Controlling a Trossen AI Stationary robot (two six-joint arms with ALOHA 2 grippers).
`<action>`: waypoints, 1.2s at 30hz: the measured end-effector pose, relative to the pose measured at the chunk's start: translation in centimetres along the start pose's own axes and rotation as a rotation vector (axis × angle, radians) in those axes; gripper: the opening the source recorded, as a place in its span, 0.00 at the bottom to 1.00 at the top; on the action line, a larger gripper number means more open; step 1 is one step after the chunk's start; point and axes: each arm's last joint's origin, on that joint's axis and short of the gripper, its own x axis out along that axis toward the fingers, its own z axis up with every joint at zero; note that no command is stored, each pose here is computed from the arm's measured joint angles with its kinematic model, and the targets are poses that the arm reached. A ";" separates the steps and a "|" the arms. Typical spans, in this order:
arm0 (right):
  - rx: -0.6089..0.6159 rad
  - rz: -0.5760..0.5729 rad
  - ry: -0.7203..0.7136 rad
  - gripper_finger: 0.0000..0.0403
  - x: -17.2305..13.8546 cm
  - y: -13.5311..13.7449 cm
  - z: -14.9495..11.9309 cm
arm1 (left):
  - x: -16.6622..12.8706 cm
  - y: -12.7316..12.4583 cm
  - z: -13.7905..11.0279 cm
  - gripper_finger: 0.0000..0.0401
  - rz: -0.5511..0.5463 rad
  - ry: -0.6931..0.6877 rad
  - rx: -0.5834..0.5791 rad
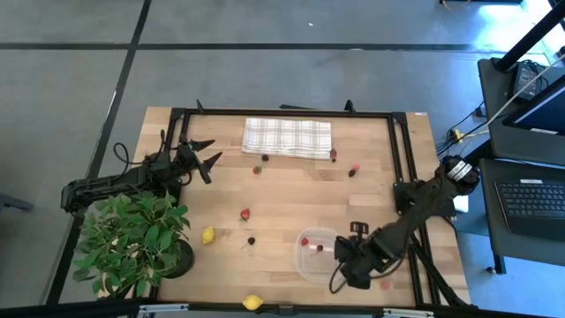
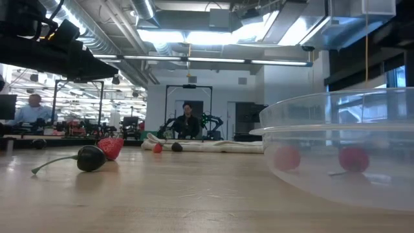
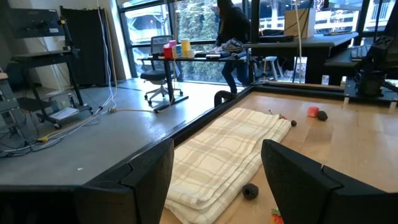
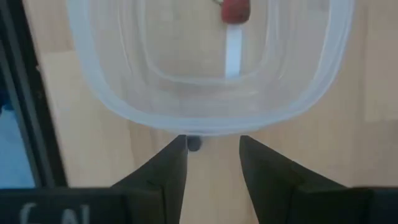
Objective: Pick and placing Produce into tupperware
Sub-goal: Put the bottom dark purple blueberry into the transparent bin
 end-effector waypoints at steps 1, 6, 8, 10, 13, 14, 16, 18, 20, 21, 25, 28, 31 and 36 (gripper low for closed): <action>0.017 -0.004 -0.005 0.37 0.0 0.3 -0.3 | 0.0 0.0 0.0 0.59 0.000 0.000 0.000; 0.068 -0.056 -0.084 0.37 -0.3 1.3 -1.7 | 0.0 0.0 0.0 0.59 0.000 0.000 -0.001; 0.061 -0.059 -0.094 0.37 -0.3 1.5 -2.0 | 0.0 0.0 0.0 0.59 0.000 0.000 -0.002; 0.062 -0.063 -0.094 0.37 -0.4 1.6 -2.3 | 0.0 0.0 0.0 0.59 0.000 0.000 -0.003; 0.087 -0.069 -0.089 0.37 -0.4 1.6 -2.5 | 0.0 0.0 0.0 0.59 0.000 0.000 -0.018; 0.088 -0.069 -0.089 0.37 -0.4 1.7 -2.5 | 0.0 0.0 0.0 0.59 0.000 0.000 -0.023; 0.085 -0.071 -0.087 0.37 -0.3 1.7 -2.6 | 0.0 0.0 0.0 0.59 0.000 0.000 -0.025; 0.084 -0.078 -0.082 0.37 0.0 1.6 -2.8 | 0.0 0.0 0.0 0.59 0.000 0.000 -0.025; 0.084 -0.086 -0.078 0.37 0.7 1.4 -3.1 | 0.0 0.0 0.0 0.59 0.000 0.000 -0.025; 0.084 -0.086 -0.078 0.37 1.2 1.2 -3.3 | 0.0 0.0 0.0 0.59 0.000 0.000 -0.025; 0.089 -0.060 -0.085 0.37 3.4 0.5 -4.1 | 0.0 0.0 0.0 0.59 0.000 -0.001 -0.025; 0.094 -0.032 -0.101 0.37 4.3 0.4 -4.4 | 0.0 0.0 0.0 0.59 0.000 0.000 -0.025; 0.100 0.008 -0.094 0.37 5.0 0.2 -4.7 | 0.0 0.0 0.0 0.59 0.000 0.000 -0.025; 0.108 0.063 -0.119 0.37 6.2 0.0 -5.0 | 0.0 0.0 0.0 0.59 0.000 0.000 -0.025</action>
